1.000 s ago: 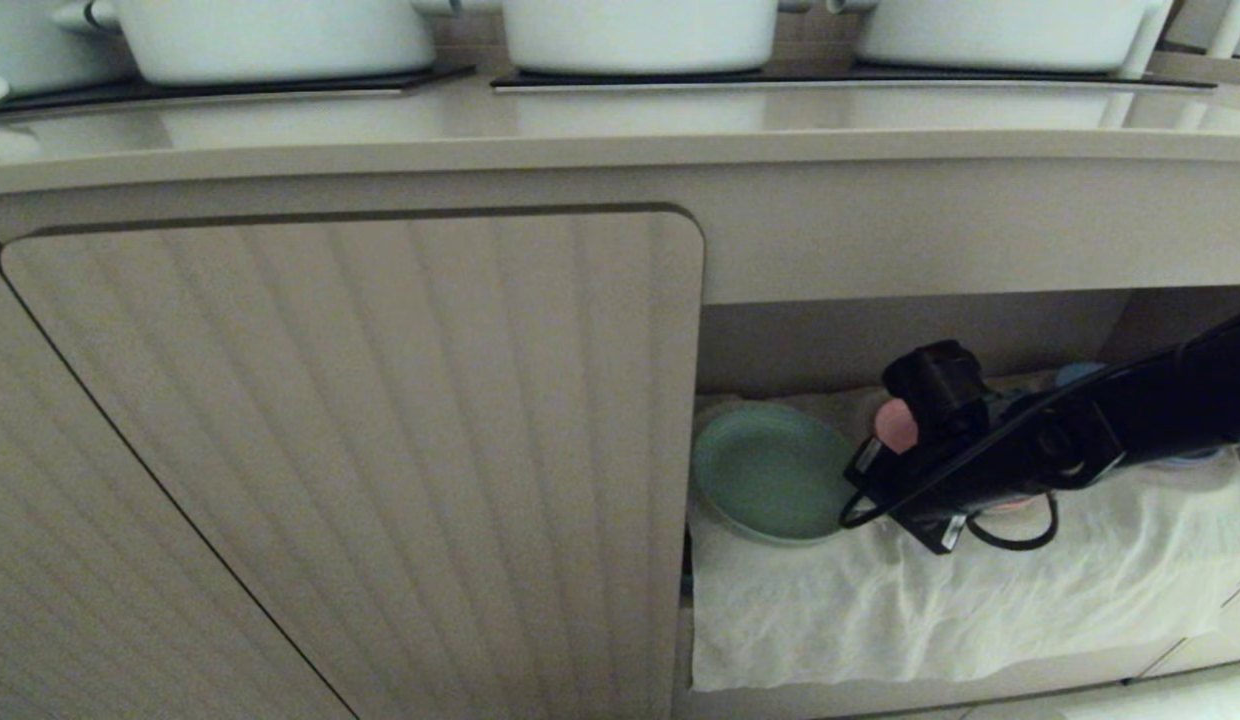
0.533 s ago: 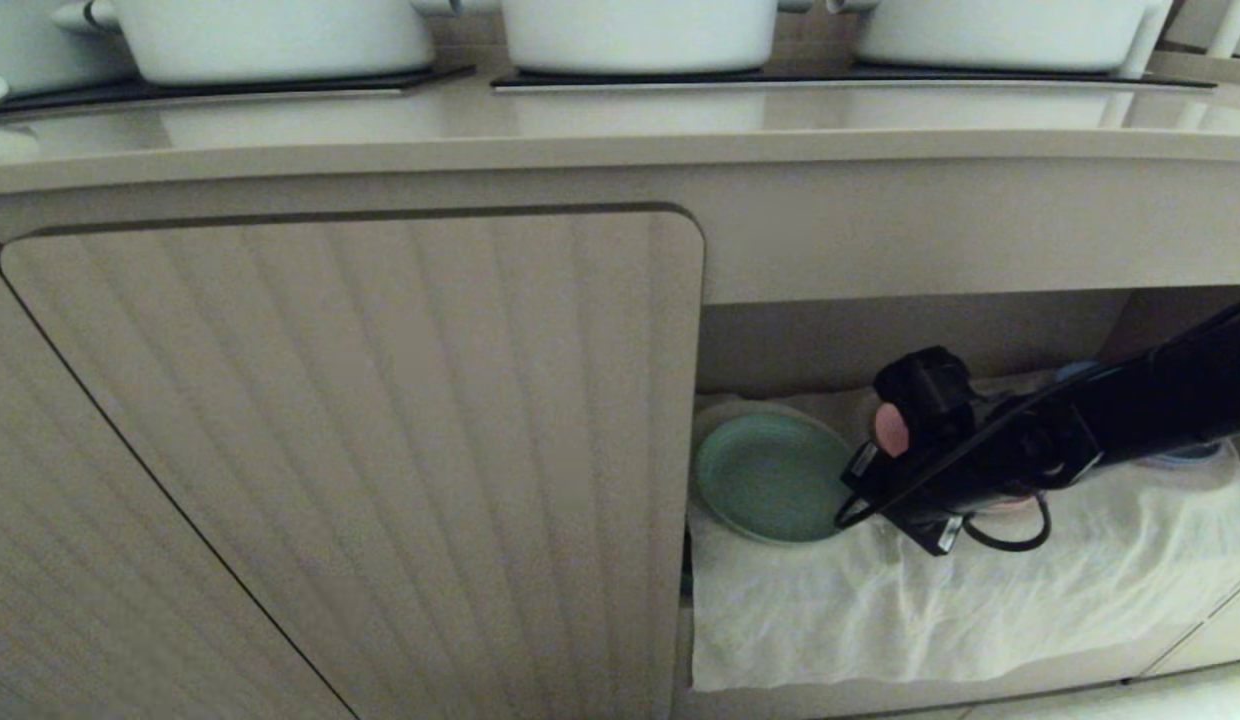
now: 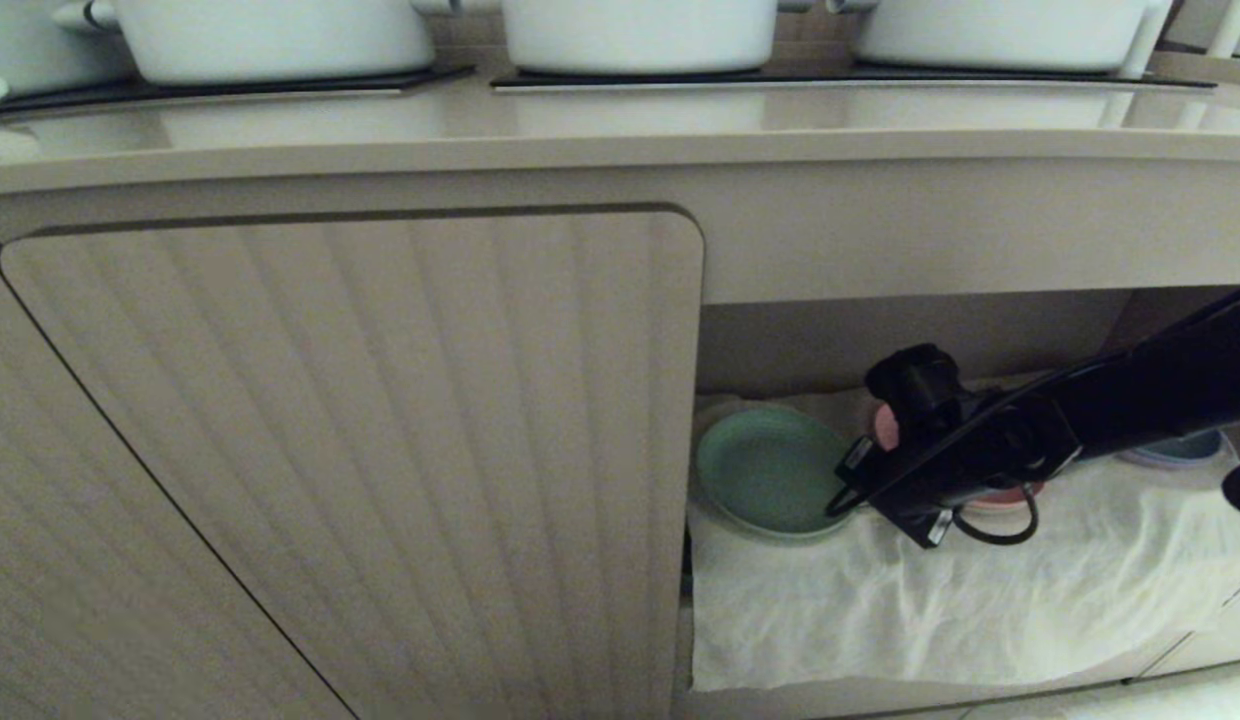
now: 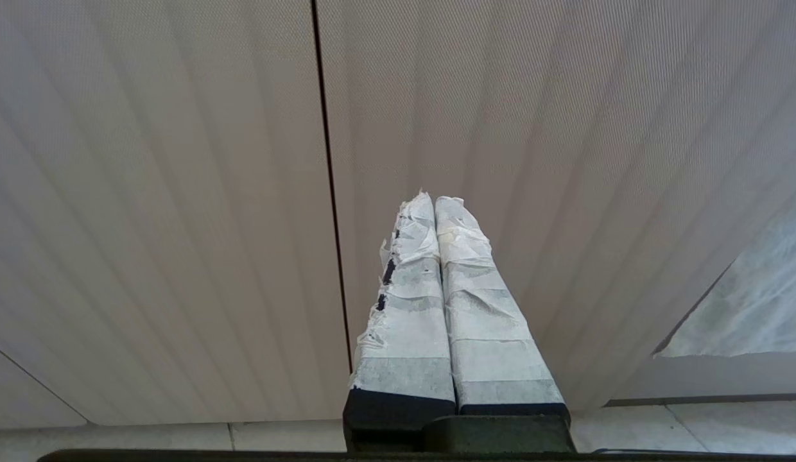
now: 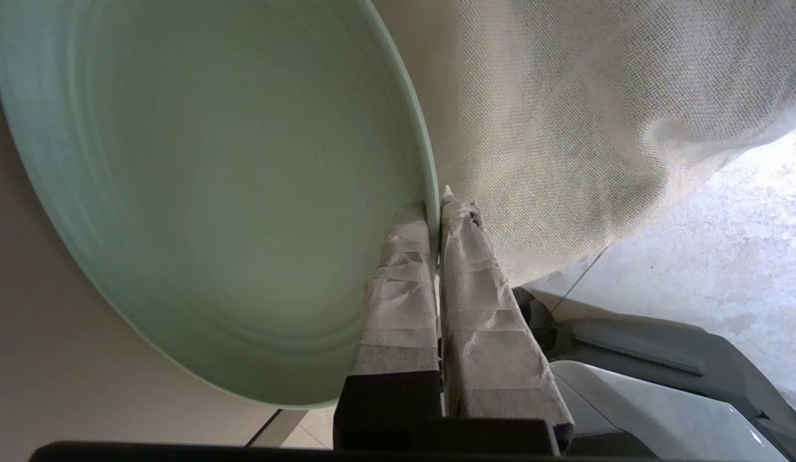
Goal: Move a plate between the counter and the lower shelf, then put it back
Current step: Put the plate in the cupboard
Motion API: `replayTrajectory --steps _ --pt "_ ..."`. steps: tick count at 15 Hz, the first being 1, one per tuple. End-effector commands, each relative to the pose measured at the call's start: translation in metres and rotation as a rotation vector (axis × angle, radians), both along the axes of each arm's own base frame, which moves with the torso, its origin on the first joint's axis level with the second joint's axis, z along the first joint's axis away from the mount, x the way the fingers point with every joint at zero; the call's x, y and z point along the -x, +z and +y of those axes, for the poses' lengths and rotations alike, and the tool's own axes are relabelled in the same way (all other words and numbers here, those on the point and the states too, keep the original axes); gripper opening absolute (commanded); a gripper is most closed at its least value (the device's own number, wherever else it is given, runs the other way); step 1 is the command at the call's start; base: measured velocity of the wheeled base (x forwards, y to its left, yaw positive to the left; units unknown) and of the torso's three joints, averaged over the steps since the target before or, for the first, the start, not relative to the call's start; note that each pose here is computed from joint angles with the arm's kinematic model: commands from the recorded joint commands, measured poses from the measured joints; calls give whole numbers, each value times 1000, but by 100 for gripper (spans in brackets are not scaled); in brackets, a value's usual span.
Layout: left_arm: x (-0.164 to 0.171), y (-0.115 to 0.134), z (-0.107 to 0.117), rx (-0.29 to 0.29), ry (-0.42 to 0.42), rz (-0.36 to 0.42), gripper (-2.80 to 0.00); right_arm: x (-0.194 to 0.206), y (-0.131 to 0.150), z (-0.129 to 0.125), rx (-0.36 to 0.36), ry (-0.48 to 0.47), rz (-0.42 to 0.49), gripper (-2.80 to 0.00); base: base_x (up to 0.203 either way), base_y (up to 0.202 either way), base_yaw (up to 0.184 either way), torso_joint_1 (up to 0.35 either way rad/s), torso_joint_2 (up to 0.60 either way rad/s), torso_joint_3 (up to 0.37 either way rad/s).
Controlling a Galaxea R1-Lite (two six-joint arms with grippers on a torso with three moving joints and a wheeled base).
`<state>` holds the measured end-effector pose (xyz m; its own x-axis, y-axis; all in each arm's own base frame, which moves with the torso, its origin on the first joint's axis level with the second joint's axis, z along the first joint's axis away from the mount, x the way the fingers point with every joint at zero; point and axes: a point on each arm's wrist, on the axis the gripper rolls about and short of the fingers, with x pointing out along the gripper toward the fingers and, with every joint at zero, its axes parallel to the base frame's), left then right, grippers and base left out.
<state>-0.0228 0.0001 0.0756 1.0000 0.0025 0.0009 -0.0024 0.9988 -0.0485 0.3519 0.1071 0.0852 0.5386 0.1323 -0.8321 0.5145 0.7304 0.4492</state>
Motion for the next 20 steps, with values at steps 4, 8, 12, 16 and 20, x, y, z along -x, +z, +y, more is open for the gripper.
replayTrajectory --steps 4,8,12,16,20 --pt "0 0 0 1 1 -1 -280 0 -1 1 -4 -6 5 -280 0 0 0 0 0 0" --pt "0 0 0 1 1 -1 -280 1 -2 1 -4 -5 10 -280 0 0 0 0 0 0" --pt "0 0 0 1 1 -1 -280 3 -4 1 1 -5 29 0 0 0 0 0 0 0" --pt "0 0 0 1 1 -1 -280 7 -4 2 9 1 54 0 0 0 0 0 0 0" --pt "0 0 0 1 1 -1 -280 11 1 2 10 5 62 0 0 0 0 0 0 0"
